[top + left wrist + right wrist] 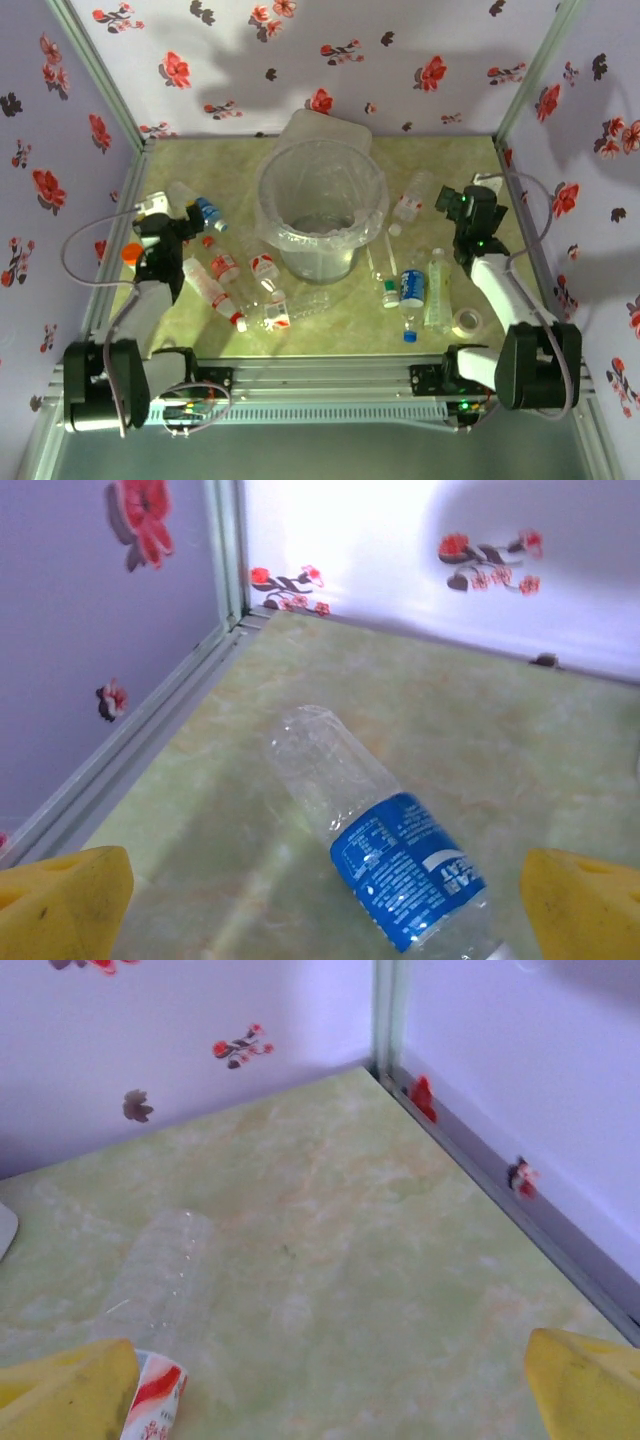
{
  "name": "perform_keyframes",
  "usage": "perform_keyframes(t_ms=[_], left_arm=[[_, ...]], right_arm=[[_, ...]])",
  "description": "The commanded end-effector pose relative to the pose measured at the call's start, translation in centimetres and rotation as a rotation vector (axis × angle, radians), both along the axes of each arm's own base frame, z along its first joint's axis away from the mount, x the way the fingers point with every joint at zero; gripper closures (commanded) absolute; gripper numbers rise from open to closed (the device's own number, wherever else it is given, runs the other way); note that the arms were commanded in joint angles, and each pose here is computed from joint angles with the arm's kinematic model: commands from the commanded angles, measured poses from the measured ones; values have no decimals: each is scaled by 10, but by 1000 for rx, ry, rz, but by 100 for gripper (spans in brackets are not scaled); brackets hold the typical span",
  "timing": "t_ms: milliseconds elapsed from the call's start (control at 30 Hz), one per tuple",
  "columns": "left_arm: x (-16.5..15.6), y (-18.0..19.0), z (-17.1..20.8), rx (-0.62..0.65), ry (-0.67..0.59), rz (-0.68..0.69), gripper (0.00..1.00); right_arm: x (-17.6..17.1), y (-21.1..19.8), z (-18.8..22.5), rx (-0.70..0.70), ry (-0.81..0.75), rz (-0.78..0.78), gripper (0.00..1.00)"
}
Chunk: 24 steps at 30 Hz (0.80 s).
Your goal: Put the plastic bottles in the bin
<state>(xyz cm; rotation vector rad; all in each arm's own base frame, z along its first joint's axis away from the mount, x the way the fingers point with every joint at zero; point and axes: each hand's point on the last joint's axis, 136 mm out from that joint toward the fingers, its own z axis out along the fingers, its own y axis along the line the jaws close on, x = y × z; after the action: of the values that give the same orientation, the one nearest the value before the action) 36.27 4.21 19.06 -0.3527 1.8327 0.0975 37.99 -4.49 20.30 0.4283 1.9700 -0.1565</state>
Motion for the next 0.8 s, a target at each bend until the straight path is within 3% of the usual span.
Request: perform_keyframes(t_ms=[0,133,233,500,767], left_arm=[[-37,3,-26,-247,185,125,0],[-55,-16,-10,-430,163,88,0],[-58,-30,15,-499,142,21,1],[-54,-77,72,-654,143,-222,1],[-56,-83,86,-689,106,-254,1]], right_arm=[[-69,-8,-59,70,435,-113,0],[-111,7,-90,154,731,-94,3],[-120,19,-110,205,836,-53,5],[-110,39,-149,283,945,19,8],[-101,48,-181,333,1012,27,13]])
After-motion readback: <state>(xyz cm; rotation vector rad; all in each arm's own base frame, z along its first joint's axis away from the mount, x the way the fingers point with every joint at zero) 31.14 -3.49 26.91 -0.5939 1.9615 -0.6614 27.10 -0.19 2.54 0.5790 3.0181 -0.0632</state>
